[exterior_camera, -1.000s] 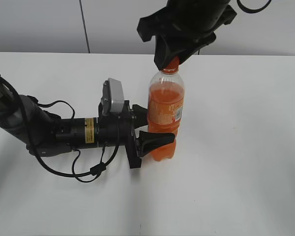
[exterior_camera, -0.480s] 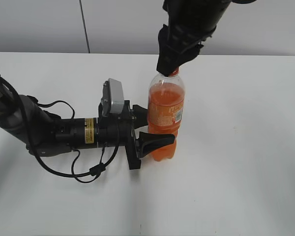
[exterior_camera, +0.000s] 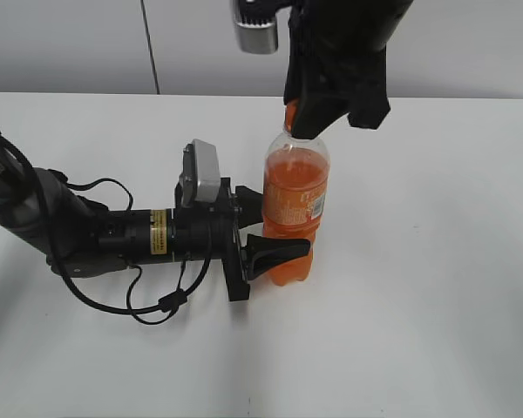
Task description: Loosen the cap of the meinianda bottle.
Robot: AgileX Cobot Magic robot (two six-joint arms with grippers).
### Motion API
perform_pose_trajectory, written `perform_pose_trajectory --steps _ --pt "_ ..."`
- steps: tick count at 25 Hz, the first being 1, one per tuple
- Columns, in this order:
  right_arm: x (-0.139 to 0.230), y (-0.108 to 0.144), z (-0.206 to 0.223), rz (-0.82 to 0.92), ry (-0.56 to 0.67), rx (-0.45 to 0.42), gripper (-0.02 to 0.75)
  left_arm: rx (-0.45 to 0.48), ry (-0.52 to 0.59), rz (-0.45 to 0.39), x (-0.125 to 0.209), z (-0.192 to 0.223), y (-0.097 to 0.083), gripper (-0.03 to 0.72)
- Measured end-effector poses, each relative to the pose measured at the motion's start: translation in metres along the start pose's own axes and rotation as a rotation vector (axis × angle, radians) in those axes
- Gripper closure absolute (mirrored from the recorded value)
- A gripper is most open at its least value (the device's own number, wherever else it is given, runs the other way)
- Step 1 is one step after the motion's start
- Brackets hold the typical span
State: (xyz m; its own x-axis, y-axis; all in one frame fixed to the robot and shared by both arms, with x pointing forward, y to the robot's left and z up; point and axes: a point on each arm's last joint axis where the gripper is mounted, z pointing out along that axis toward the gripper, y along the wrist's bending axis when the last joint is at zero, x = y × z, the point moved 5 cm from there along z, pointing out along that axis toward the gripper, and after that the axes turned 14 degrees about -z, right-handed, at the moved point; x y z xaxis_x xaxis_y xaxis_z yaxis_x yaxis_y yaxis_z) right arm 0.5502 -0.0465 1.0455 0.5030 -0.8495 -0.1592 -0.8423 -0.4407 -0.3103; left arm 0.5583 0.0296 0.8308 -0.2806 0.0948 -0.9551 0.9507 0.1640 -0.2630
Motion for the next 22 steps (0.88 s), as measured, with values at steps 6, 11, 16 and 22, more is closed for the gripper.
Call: perform_pose_trajectory --steps 6,11,16,22 --pt "0.0000 0.0008 -0.0008 -0.234 0.000 -0.004 0.467 0.001 0.000 0.003 0.0001 0.0000 -0.0001 0.286" --pt "-0.0009 0.0007 -0.0013 -0.292 -0.006 -0.003 0.467 0.002 0.001 0.003 0.0001 0.0003 -0.0004 0.286" --pt "-0.0044 0.0010 -0.0014 -0.289 -0.031 -0.002 0.466 0.005 0.000 0.005 0.0001 0.0003 -0.0009 0.286" --pt "-0.0043 0.0006 -0.0014 -0.186 -0.030 -0.001 0.374 0.002 0.000 0.000 0.0000 0.0000 -0.0003 0.286"
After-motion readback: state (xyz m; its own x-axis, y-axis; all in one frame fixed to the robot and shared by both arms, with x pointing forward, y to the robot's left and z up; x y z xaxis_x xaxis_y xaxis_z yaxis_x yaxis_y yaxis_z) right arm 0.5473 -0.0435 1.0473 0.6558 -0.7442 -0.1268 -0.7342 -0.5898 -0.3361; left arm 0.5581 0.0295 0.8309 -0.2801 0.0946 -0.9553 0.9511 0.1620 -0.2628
